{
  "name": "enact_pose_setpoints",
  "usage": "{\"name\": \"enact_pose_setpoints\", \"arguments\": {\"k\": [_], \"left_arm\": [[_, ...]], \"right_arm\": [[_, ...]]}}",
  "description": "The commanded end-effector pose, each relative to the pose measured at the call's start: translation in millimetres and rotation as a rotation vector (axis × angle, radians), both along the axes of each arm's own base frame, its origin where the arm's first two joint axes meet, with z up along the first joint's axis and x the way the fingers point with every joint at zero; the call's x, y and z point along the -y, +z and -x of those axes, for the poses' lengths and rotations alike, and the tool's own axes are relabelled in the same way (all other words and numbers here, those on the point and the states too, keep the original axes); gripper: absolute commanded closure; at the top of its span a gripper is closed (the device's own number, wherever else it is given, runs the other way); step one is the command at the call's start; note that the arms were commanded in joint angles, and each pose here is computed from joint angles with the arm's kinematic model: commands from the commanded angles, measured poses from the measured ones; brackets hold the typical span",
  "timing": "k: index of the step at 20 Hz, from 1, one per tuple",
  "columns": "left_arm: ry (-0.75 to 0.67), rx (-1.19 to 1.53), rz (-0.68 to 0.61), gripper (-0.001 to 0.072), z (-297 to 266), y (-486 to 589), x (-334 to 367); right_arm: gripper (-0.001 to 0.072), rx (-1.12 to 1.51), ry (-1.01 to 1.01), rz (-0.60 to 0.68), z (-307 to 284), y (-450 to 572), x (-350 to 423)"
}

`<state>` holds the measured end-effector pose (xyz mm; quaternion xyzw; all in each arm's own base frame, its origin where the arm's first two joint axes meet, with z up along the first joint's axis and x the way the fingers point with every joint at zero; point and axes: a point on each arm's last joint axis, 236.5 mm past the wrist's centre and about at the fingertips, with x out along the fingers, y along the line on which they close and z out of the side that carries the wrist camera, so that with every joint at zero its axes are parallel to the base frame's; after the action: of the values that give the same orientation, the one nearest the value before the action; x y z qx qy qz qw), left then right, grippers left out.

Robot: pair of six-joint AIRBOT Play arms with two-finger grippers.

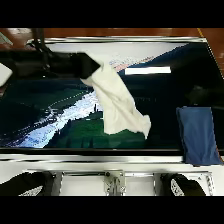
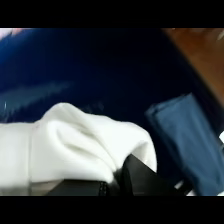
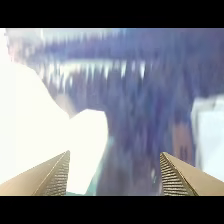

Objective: Fold the shirts.

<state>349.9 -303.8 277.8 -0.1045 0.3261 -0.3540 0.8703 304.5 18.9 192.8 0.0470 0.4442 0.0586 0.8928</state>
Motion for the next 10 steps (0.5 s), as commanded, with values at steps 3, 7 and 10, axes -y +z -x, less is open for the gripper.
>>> {"name": "enact_pose_setpoints", "arguments": {"k": [3, 7, 10], "left_arm": [[0.100, -0.365, -0.296, 0.0667, 17.1, -173.1, -48.1], [0.203, -0.592, -0.291, 0.0664, 32.8, -264.5, -68.2], [0.258, -0.629, -0.246, 0.0086, 17.9, -271.8, -79.9]], "right_arm": [[0.0020, -0.220, 0.020, -0.204, 20.5, -111.7, -40.1], [0.0020, -0.323, -0.040, -0.357, 26.7, -190.9, -62.3], [0.0019, -0.375, -0.023, -0.377, 19.1, -216.6, -66.9]]}}
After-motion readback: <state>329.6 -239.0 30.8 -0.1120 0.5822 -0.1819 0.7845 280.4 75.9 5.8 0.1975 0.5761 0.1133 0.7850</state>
